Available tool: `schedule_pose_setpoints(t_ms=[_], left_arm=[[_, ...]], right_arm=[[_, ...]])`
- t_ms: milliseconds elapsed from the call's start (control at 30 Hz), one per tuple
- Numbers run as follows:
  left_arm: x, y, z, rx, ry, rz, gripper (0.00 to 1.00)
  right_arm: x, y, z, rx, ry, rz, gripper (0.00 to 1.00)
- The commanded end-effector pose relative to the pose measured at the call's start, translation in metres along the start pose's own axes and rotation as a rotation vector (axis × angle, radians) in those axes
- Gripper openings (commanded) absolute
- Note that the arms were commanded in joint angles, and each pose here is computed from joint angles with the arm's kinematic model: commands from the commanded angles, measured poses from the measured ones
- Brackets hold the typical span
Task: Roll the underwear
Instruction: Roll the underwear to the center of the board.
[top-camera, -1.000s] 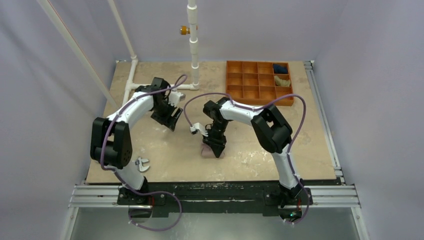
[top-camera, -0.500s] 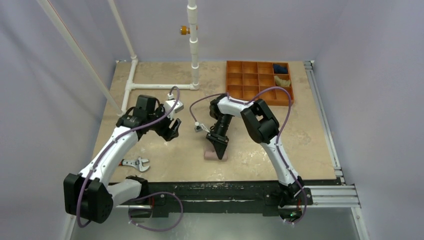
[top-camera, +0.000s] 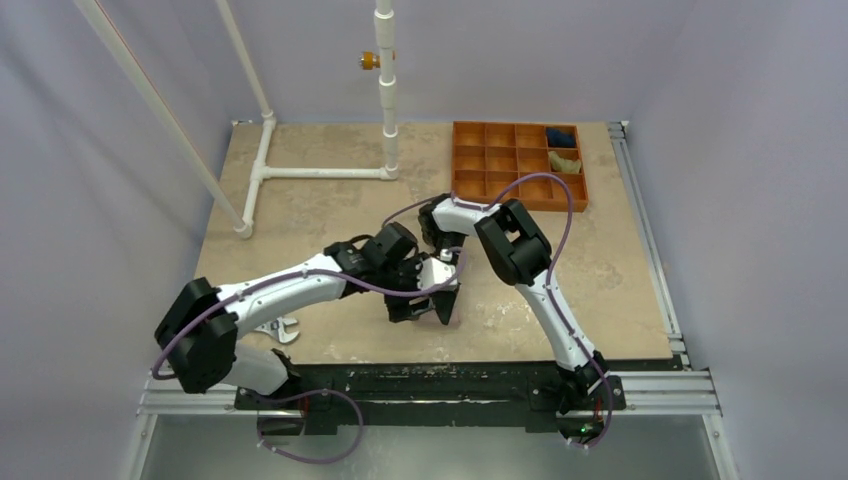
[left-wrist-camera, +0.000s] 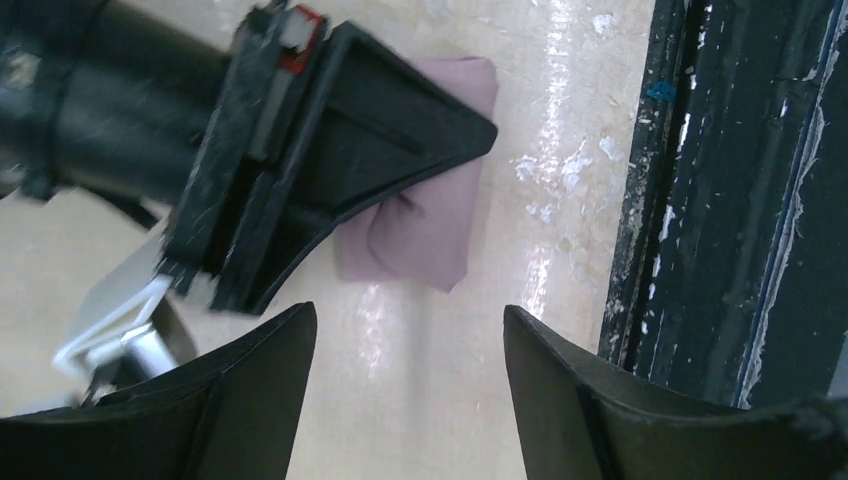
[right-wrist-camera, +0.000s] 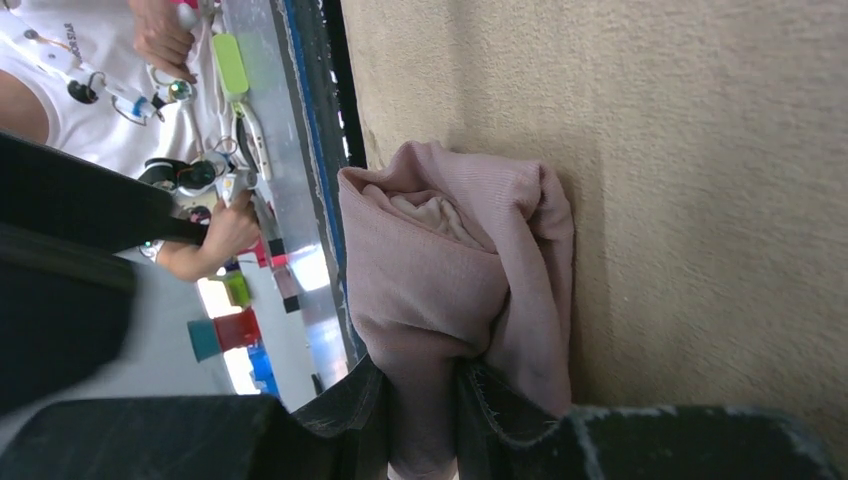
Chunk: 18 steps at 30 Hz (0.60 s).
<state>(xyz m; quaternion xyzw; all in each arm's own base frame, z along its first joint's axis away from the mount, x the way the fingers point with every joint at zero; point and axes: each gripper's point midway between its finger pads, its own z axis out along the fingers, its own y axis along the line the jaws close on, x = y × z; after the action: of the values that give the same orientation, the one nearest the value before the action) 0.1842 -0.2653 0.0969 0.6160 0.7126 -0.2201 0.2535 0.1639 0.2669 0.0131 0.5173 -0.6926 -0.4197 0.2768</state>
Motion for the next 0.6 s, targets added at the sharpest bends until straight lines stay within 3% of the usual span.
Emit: schedule_pose_setpoints(t_ms=[0,333,567], left_arm=[[-0.029,0.003,0.024,-0.028,-0.015,0.100,0.68],[-0.018,-0.003,0.073,-0.029,0.077,0.148,0.70],[-0.017,0.004,0.087,-0.080,0.072,0.117,0.70]], right_arm=[[0.007,-0.087,0.001,0.210,0.084,-0.165,0.05],[0.008,-0.088,0.001,0.208,0.082,-0.161,0.05],[0.006,-0.087,0.001,0.205,0.075,-0.161,0.05]])
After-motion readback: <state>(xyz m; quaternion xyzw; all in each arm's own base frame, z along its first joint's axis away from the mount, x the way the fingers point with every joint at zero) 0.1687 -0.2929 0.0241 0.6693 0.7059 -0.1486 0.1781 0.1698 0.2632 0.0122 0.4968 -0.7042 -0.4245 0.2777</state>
